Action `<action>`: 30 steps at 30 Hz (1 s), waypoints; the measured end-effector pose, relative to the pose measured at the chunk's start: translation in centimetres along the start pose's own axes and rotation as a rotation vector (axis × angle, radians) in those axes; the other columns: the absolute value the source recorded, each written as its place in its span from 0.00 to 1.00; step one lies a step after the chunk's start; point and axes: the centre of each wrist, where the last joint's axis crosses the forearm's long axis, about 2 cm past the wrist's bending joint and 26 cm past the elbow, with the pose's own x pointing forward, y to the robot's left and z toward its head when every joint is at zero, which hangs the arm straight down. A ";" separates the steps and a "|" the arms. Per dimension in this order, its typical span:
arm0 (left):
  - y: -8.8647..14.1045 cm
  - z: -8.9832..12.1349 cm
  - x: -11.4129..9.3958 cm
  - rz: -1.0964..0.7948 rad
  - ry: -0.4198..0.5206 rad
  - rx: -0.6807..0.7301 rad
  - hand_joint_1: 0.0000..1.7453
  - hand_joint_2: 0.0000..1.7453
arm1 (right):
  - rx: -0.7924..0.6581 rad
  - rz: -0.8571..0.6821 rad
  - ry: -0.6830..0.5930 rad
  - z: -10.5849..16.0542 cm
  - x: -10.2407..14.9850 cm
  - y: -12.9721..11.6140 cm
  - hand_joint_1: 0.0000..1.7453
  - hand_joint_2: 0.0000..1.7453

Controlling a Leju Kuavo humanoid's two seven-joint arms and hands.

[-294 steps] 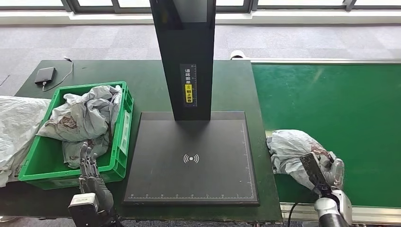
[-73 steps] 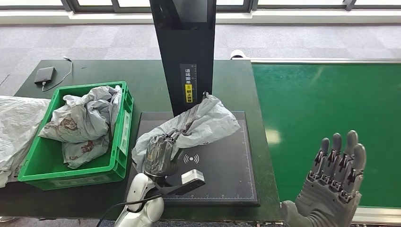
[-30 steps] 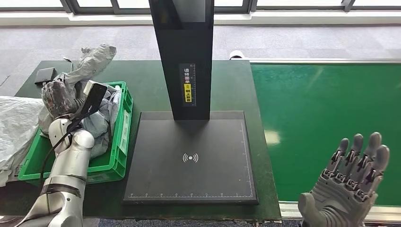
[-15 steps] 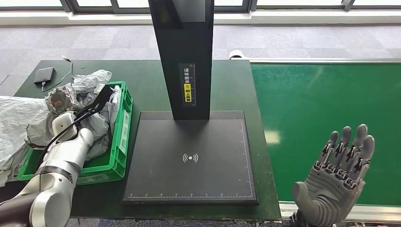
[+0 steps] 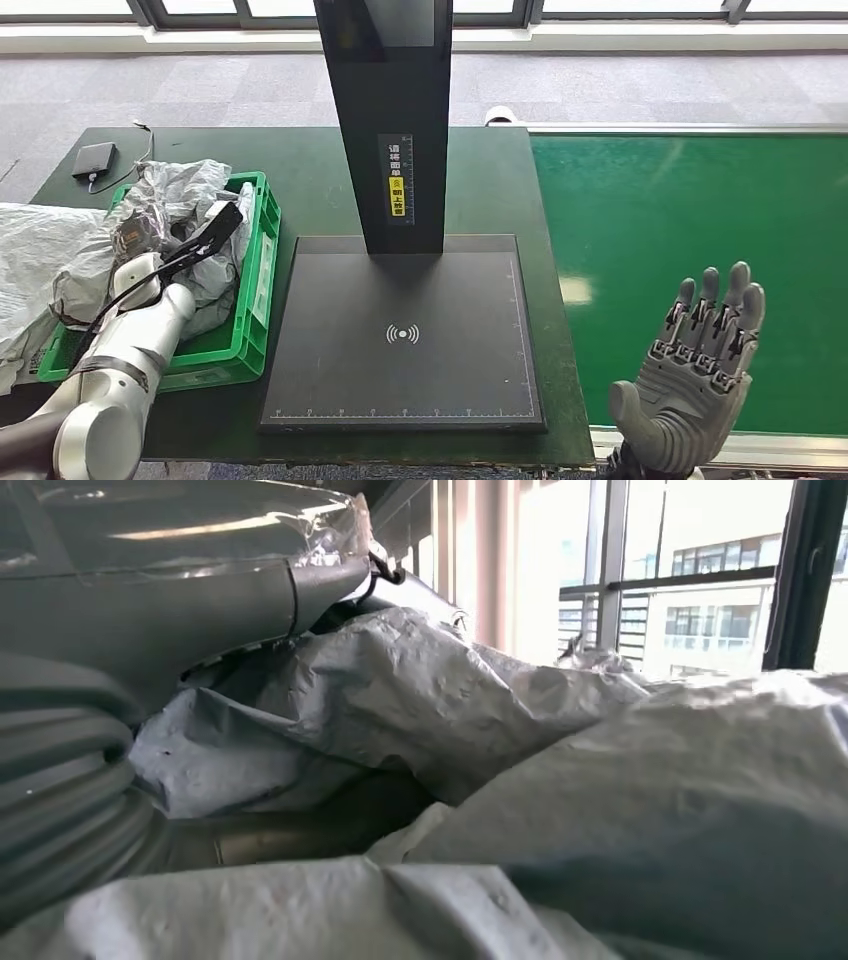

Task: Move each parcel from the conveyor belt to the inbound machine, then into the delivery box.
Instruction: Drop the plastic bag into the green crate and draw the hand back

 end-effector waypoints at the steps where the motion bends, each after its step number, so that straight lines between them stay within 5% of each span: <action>1: -0.2 0.1 -0.1 -0.002 -0.007 -0.018 1.00 1.00 | 0.003 -0.002 0.002 0.1 -0.1 -0.1 0.00 1.00; 7: -0.6 0.3 -0.3 -0.011 -0.021 -0.048 1.00 1.00 | 0.008 -0.005 0.005 0.2 -0.2 -0.1 0.00 1.00; 11: -1.7 1.4 -0.5 0.068 -0.070 -0.067 0.00 0.00 | 0.039 -0.003 0.010 0.6 -0.3 -0.4 0.00 1.00; 20: -2.5 3.6 -1.0 0.538 -0.196 0.004 0.00 0.00 | 0.037 0.005 0.043 1.5 -0.9 -0.6 0.00 1.00; 30: -3.4 5.1 -0.2 0.695 -0.194 0.079 0.00 0.00 | 0.045 0.021 0.052 1.9 -1.1 -0.8 0.00 1.00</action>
